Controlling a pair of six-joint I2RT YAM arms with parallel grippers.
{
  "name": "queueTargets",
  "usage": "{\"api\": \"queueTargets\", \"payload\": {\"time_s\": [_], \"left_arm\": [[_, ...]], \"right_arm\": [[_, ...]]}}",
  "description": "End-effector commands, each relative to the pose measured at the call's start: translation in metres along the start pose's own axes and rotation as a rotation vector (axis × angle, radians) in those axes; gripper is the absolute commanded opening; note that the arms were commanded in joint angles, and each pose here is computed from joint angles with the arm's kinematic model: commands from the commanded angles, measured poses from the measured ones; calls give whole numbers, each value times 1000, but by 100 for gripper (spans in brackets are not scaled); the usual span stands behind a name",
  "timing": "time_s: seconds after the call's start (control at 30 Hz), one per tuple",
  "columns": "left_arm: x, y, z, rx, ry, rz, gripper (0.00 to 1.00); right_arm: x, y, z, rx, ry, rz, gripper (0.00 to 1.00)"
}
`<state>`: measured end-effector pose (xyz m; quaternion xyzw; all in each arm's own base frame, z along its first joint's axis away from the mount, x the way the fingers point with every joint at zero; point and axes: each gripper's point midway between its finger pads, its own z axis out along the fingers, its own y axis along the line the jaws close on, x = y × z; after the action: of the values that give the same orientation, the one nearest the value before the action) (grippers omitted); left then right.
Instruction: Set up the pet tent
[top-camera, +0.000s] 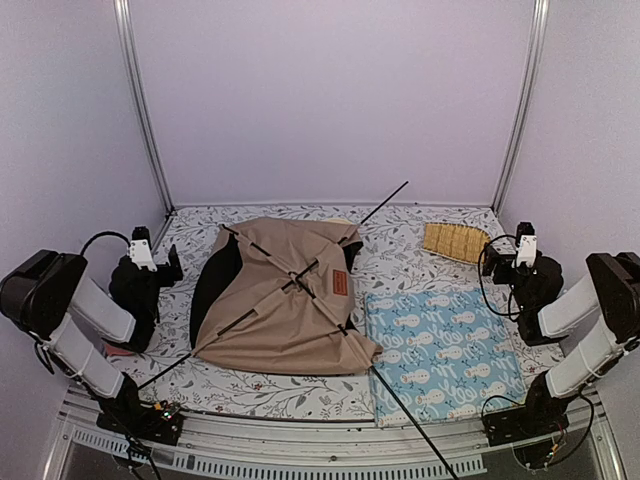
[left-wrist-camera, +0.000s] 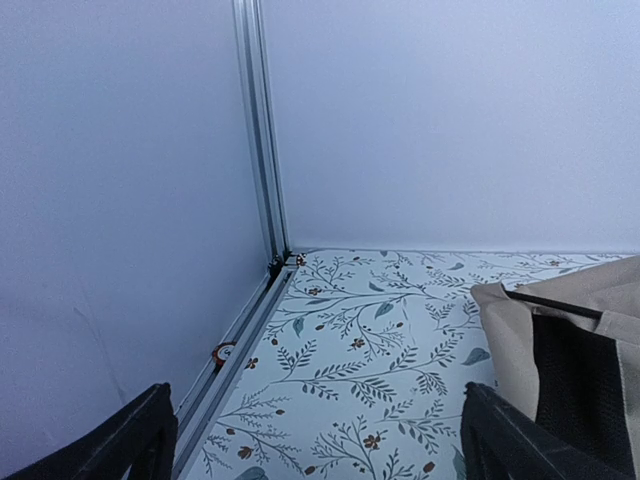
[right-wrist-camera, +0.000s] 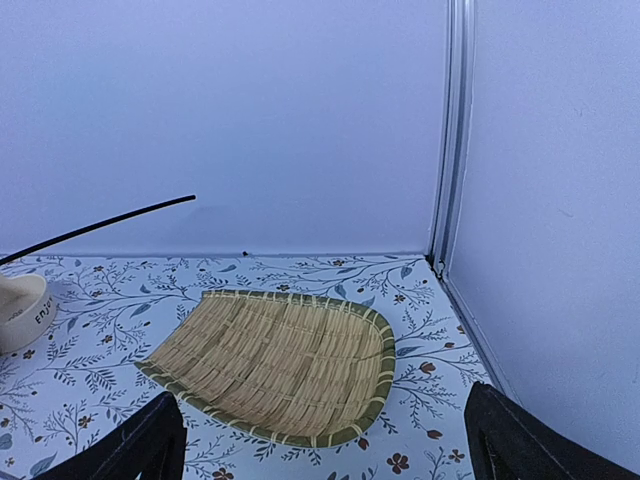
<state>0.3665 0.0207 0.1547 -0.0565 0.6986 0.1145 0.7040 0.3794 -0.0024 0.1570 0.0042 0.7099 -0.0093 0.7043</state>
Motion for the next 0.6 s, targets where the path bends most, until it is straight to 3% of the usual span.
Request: {"api": "queueTargets", "payload": {"time_s": [0.0,0.57], "left_arm": [[-8,1,4,-1,-27,-6,100],[-7,0,4,1,-25,-6,99]], "right_arm": [[0,0,3,-4,1,1,99],[0,0,3,-4,3,1,99]]}}
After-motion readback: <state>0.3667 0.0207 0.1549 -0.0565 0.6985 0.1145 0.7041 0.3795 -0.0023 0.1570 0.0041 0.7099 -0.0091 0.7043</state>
